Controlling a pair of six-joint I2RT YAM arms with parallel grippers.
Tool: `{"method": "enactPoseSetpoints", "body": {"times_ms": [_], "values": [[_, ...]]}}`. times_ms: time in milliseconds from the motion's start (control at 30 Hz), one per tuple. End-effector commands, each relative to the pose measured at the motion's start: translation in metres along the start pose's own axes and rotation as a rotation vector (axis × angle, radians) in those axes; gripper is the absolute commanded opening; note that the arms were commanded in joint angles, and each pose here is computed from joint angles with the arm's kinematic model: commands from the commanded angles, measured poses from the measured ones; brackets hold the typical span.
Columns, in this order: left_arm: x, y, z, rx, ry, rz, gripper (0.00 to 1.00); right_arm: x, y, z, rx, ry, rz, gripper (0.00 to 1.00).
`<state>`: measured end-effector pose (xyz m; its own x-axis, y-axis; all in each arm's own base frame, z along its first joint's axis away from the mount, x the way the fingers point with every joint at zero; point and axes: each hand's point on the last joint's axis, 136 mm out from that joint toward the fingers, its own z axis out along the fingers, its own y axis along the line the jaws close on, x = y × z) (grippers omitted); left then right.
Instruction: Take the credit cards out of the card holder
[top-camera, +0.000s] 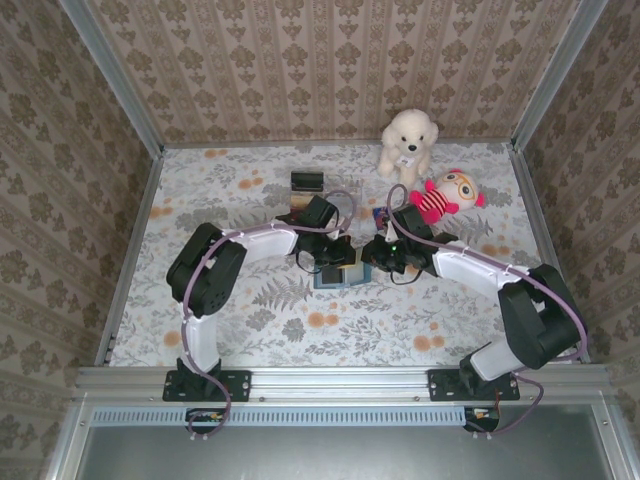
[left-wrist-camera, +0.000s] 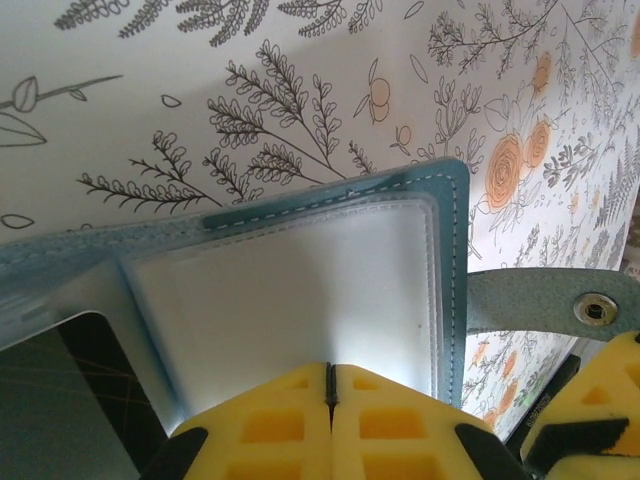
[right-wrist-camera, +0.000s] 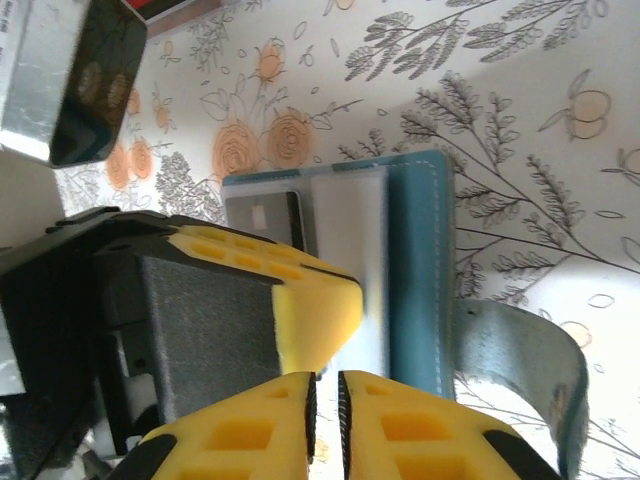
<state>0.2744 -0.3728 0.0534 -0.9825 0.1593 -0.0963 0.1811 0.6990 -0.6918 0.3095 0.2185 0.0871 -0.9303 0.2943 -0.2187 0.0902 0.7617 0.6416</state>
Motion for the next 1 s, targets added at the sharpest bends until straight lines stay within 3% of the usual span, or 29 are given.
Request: {"method": "enactPoseSetpoints", "body": {"times_ms": [0,400,467,567,667,967], "values": [[-0.005,-0.004,-0.008,0.027,-0.014,0.005,0.02,0.006,0.002,0.014,-0.019,0.057,0.049,0.11],[0.000,0.034,-0.058,-0.014,-0.103,-0.083,0.00,0.010,0.012,0.039,0.054,0.119,0.040,0.06],[0.001,0.041,-0.064,-0.034,-0.115,-0.101,0.05,0.012,0.013,0.044,0.063,0.131,0.028,0.08],[0.007,0.056,-0.067,-0.099,-0.118,-0.137,0.14,0.016,0.018,0.050,0.048,0.163,0.007,0.23],[0.009,0.067,-0.066,-0.136,-0.116,-0.162,0.19,0.019,0.027,0.056,-0.006,0.196,-0.004,0.31],[0.008,0.068,-0.059,-0.127,-0.101,-0.172,0.21,0.021,0.007,0.065,0.082,0.210,-0.018,0.26]]}}
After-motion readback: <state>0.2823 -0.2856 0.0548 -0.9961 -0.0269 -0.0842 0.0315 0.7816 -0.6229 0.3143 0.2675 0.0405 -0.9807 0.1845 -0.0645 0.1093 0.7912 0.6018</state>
